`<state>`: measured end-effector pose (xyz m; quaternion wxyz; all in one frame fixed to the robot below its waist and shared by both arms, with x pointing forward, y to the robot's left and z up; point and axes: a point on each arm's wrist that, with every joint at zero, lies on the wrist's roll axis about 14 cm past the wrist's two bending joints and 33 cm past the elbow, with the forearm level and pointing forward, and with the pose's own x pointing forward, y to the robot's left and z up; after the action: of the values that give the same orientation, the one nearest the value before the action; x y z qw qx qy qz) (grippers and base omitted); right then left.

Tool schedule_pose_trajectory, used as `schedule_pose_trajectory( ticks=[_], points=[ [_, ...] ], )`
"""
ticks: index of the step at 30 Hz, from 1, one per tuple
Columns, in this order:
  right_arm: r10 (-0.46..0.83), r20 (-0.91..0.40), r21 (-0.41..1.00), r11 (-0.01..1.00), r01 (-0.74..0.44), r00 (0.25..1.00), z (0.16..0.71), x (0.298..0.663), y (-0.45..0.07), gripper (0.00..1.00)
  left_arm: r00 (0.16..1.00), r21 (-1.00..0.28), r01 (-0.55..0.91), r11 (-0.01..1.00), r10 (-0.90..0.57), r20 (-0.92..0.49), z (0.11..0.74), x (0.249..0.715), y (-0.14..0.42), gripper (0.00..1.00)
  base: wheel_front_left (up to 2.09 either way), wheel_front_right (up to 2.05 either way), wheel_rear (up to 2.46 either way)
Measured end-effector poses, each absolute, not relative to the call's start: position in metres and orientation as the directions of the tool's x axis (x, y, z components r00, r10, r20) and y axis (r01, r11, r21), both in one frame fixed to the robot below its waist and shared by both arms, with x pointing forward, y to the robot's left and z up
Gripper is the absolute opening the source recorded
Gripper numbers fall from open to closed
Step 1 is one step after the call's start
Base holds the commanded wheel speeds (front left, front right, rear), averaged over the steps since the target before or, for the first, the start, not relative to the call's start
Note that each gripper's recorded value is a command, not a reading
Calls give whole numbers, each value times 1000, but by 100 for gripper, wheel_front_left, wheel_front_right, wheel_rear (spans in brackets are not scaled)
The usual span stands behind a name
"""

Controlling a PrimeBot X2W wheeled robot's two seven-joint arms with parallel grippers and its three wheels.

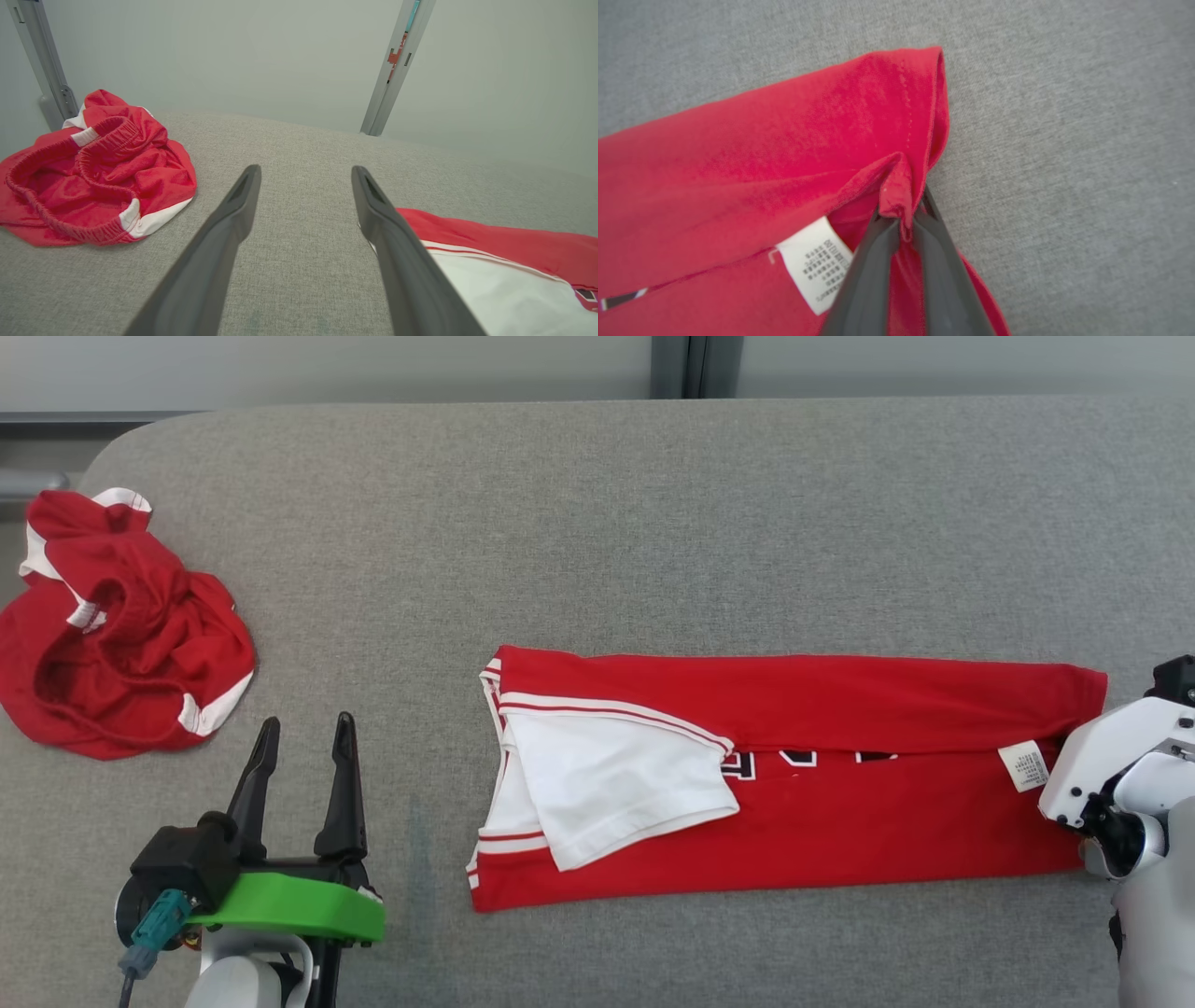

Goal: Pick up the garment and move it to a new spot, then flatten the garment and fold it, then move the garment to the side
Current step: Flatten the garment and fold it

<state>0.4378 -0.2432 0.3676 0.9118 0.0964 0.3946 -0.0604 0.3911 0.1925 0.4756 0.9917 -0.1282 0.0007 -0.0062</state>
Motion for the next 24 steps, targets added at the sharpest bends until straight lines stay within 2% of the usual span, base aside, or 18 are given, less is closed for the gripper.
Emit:
schedule_pose_trajectory(
  ticks=[8, 18, 21, 24],
  points=[
    [-164, -598, 109, 953, 282, 785, 416, 446, -297, 0, 999, -236, 26, 971, -19, 30, 486, 388, 192, 100, 0, 0, 0],
    [-306, -496, 19, 932, 362, 812, 470, 428, -352, 0, 997, -198, 47, 979, -33, 76, 504, 389, 197, 100, 0, 0, 0],
    [-296, -469, -6, 943, 332, 832, 485, 430, -345, 0, 995, -188, 57, 981, -40, 97, 513, 392, 198, 100, 0, 0, 0],
    [-222, -467, -18, 970, 241, 856, 491, 439, -312, 0, 994, -184, 62, 981, -43, 104, 517, 394, 198, 100, 0, 0, 0]
  ],
)
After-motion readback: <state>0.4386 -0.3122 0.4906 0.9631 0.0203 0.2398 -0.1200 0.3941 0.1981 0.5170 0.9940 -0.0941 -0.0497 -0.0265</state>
